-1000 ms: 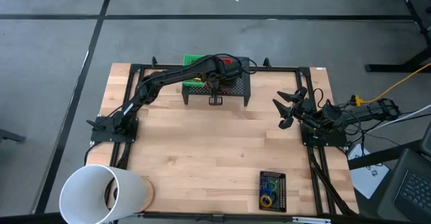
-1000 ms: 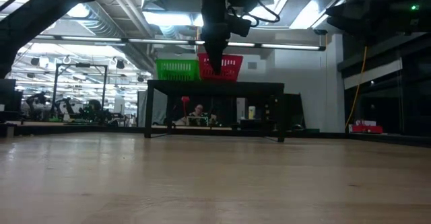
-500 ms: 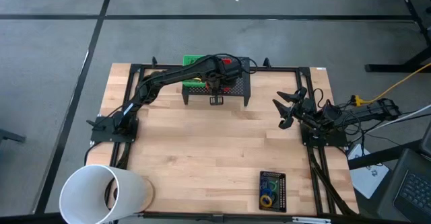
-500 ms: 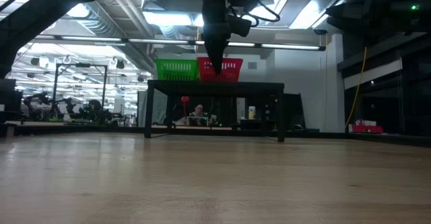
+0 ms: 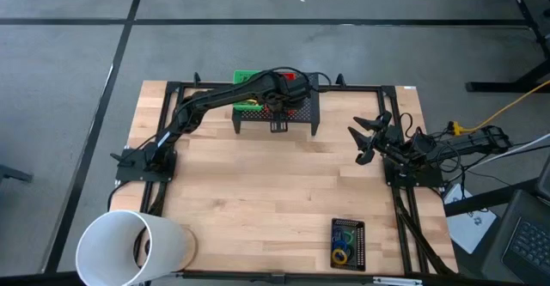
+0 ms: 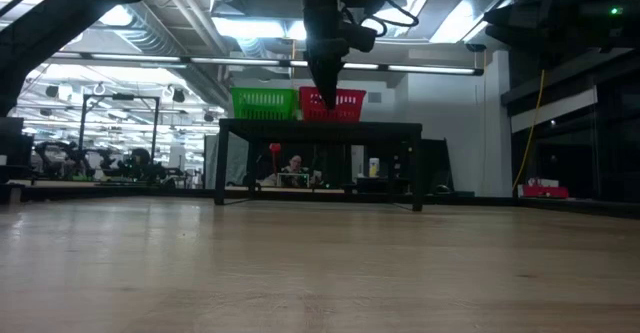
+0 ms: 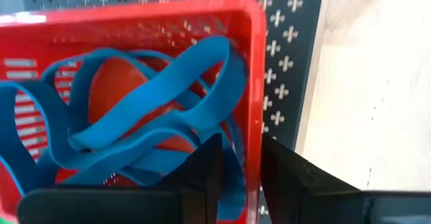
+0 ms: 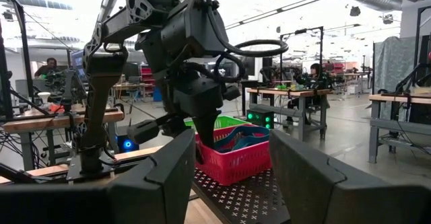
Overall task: Pick & Place Office Desk Supplies
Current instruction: Put the red bin on the shelf
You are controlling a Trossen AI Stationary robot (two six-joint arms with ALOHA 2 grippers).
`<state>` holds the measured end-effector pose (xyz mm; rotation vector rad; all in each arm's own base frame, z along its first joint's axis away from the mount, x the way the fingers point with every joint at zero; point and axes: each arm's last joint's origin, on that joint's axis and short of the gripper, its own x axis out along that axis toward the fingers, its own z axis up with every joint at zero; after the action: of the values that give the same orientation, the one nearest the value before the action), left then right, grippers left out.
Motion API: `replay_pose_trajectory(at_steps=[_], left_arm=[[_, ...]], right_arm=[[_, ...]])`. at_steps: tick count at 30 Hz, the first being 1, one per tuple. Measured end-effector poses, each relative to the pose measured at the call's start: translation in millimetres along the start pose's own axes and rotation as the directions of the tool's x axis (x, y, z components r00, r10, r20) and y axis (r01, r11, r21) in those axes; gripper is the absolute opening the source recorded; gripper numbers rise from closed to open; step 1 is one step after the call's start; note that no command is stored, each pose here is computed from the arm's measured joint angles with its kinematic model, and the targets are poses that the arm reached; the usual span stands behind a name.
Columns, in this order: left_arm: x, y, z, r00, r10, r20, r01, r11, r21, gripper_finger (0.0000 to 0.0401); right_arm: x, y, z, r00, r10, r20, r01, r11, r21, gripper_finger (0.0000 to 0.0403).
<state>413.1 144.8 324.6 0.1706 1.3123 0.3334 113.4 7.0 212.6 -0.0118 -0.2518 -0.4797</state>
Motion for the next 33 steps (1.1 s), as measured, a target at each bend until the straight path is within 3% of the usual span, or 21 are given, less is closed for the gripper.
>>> replay_pose_trajectory(at_steps=[13, 33], left_arm=[[-0.3, -0.5, -6.0, 0.998, 0.012, -0.065, -0.013, 1.0, -0.018, 0.0104], [-2.5, -8.1, -3.9, 0.998, 0.032, -0.063, -0.033, 0.999, -0.009, 0.0116]], right_arm=[[0.0, 0.0, 0.0, 1.0, 0.0, 0.0, 0.0, 1.0, 0.0, 0.0189], [0.0, 0.0, -0.1, 1.0, 0.0, 0.0, 0.0, 1.0, -0.008, 0.0189]])
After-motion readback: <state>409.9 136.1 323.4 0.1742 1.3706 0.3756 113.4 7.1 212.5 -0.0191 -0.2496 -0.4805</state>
